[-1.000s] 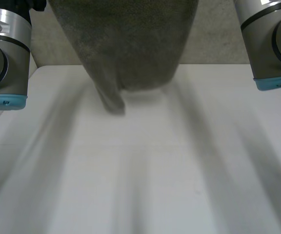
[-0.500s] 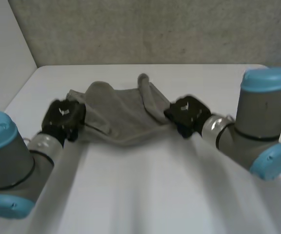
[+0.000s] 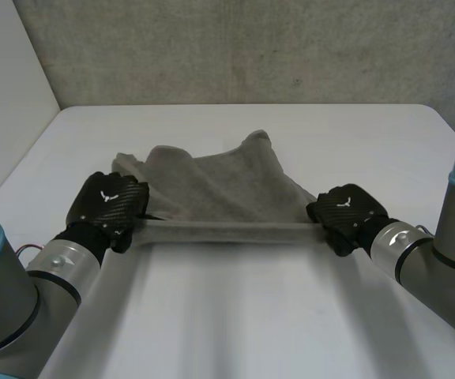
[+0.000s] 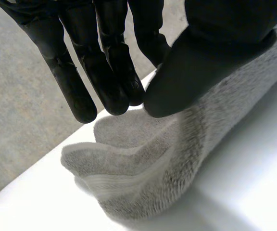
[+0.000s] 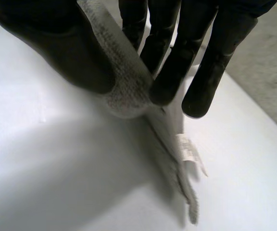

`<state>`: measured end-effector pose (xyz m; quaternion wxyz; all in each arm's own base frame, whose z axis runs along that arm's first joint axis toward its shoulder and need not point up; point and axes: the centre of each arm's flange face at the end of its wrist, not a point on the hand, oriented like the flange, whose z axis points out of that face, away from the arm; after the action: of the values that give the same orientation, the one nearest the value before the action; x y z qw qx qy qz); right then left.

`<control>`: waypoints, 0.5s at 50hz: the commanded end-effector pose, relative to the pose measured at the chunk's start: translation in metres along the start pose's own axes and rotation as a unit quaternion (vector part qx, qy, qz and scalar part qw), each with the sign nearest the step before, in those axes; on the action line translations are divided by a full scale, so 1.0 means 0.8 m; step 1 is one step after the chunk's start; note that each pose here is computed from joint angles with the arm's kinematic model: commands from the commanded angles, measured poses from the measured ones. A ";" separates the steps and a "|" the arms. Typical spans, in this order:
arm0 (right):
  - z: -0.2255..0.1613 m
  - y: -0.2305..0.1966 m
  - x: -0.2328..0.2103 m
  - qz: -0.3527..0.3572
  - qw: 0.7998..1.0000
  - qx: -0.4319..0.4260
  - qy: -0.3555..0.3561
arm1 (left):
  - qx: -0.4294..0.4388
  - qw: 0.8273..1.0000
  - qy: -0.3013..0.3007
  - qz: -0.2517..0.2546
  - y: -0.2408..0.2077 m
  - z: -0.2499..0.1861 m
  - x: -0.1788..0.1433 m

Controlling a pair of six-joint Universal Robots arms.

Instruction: Fold the towel.

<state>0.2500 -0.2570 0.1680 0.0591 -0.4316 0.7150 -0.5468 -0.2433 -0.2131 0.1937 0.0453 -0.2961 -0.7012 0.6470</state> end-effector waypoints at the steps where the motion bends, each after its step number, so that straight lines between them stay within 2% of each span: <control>1: 0.015 0.007 0.009 0.051 0.997 0.044 0.031 | 0.005 1.000 -0.003 0.000 -0.002 0.000 -0.001; 5: 0.035 0.029 0.006 0.106 0.994 0.031 0.010 | 0.003 1.000 -0.006 -0.002 0.000 0.001 -0.002; 11: 0.045 0.046 0.004 0.122 0.992 0.005 -0.008 | 0.000 1.000 -0.006 -0.010 0.003 0.003 -0.003; 25: 0.037 0.068 0.054 0.155 0.987 -0.030 0.030 | -0.003 1.000 -0.008 -0.021 0.005 0.004 -0.005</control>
<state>0.2253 -0.2962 0.1227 0.1226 -0.3192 0.7868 -0.5138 -0.2405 -0.2177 0.1908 0.0532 -0.2763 -0.7096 0.6460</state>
